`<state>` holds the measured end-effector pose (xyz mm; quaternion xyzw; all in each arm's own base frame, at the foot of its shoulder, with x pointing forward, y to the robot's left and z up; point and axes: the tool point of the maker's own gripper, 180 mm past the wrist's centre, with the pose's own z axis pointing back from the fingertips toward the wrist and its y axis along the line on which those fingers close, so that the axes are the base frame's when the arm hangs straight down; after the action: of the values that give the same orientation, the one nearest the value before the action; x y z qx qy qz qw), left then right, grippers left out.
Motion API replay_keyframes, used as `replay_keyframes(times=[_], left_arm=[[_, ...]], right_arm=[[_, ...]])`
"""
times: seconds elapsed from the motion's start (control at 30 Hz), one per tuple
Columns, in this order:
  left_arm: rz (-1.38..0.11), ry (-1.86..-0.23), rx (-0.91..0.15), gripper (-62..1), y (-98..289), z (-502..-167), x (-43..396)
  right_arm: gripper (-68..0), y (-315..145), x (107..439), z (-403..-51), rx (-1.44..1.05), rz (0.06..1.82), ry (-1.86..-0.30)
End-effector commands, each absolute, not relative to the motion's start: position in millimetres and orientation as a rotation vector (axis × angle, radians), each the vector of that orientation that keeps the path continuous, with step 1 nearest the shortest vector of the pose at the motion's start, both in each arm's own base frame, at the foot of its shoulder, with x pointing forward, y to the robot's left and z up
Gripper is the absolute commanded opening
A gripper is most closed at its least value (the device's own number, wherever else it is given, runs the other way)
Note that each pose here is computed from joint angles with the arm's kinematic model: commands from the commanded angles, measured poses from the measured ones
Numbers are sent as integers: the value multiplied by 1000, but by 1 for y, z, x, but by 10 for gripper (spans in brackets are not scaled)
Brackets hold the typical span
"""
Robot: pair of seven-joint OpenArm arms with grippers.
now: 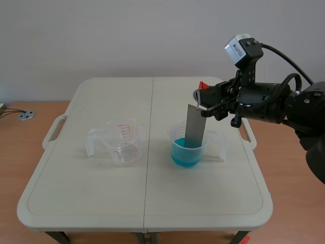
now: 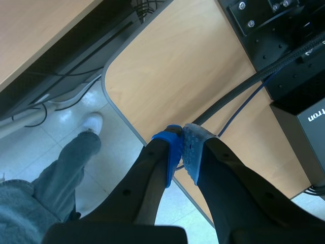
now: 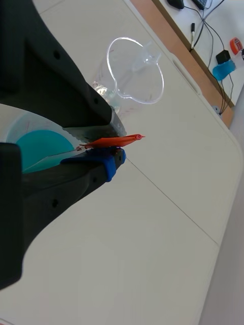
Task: Hold the metal plate by the orange handle, dip it into the blue solution, take it out and point at it, then put the plate back in the beaker on the left.
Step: 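Hold the plate still in the solution, then raise the plate and point at it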
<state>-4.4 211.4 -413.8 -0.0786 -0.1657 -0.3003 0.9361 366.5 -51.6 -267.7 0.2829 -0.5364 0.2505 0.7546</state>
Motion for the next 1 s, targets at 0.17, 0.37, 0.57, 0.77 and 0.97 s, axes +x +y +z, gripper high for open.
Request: replay_keyframes(times=[0.17, 0.37, 0.57, 0.77, 0.97], left_arm=[[-607, -349, -168, -588, 209, -413, -3], [-607, -349, -168, -588, 209, -413, -3], [-625, -386, -151, -588, 210, -412, 14], [-671, -446, -111, -588, 209, -403, 50], [-700, -622, -40, -588, 200, -367, 110]], right_arm=[[-660, -45, 368, -235, 644, 587, -1229], [-660, -41, 365, -223, 653, 609, -1238], [-660, -36, 363, -209, 652, 639, -1261], [-660, -35, 360, -194, 626, 677, -1288], [-660, -36, 357, -171, 639, 680, -1342]])
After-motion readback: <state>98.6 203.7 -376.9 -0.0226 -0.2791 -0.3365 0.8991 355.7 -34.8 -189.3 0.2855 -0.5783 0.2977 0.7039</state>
